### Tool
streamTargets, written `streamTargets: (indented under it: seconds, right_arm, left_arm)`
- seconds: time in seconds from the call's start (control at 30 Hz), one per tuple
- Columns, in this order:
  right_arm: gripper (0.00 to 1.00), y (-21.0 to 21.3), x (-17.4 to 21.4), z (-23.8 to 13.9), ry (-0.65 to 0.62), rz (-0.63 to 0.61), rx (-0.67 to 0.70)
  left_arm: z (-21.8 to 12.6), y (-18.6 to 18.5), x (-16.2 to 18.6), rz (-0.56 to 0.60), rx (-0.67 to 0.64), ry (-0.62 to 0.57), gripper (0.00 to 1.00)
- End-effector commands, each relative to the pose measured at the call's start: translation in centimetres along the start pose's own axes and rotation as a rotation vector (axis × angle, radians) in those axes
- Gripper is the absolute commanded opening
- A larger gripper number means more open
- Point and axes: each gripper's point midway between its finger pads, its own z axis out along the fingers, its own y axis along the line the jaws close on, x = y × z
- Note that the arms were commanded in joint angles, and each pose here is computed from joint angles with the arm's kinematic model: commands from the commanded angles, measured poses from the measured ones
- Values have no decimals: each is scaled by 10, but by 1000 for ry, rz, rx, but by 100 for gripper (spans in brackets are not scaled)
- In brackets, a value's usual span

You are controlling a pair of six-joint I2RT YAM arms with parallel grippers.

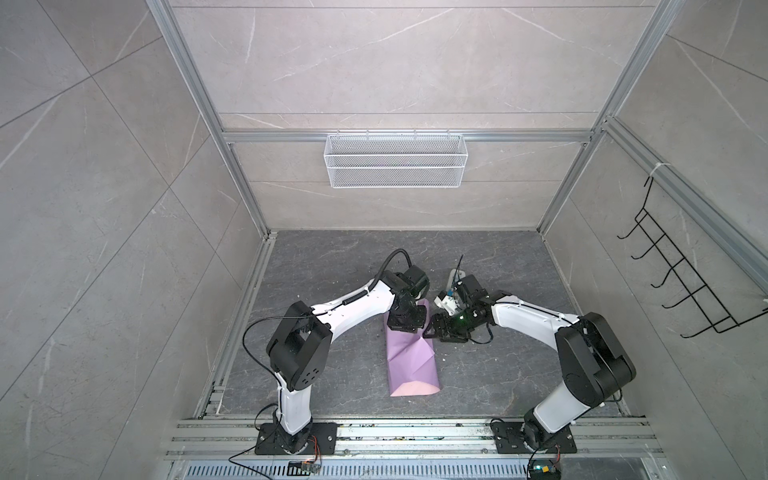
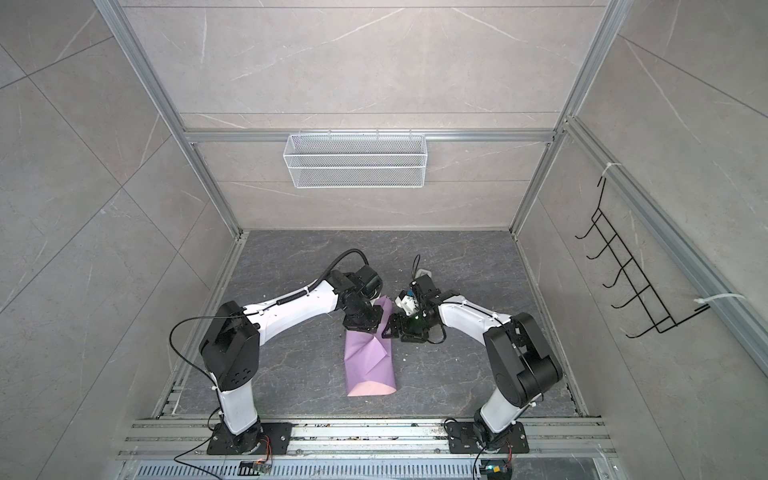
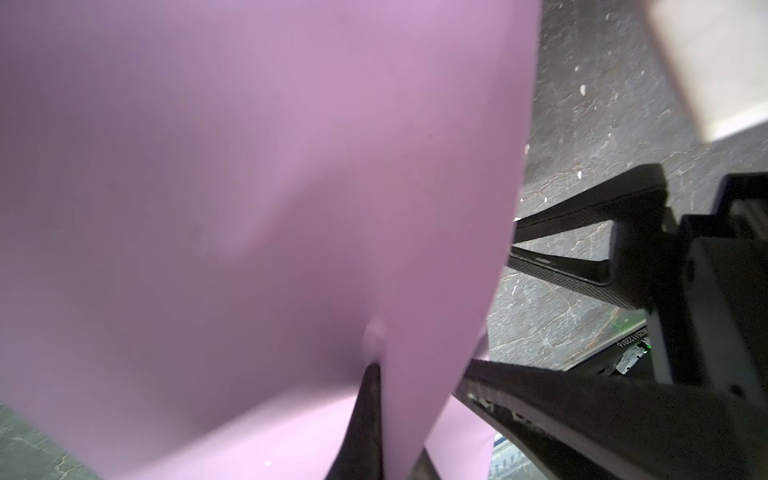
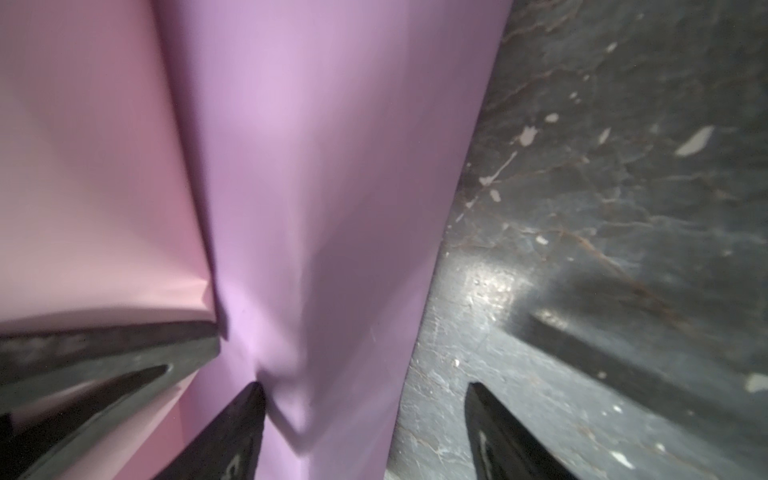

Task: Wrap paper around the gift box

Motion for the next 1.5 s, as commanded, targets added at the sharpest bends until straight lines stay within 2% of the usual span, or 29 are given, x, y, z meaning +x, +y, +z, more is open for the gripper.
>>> streamTargets:
  seconds: [0.0,0.3,0.57,0.77,1.1,1.47]
  right_arm:
    - [77,-23,15,13,55,36,104]
    - [77,-22,16,13,55,36,106]
    - [78,-16,11,9,41,23,102]
    - [80,3,-1,-4,2,24,29]
    - [81,5,2,-15,-13,41,-17]
    - [78,-19,17,1,31,72,36]
  left_arm:
    - [-3,-16,-11,2,73,-42,0]
    - [11,-9,-7,-29,62,-29,0]
    - [24,22,18,-60,-26,21,0]
    - [27,35,30,-70,-57,40,0]
    - [24,33,27,-67,-50,33,0]
    - [14,18,14,-52,-14,7,0]
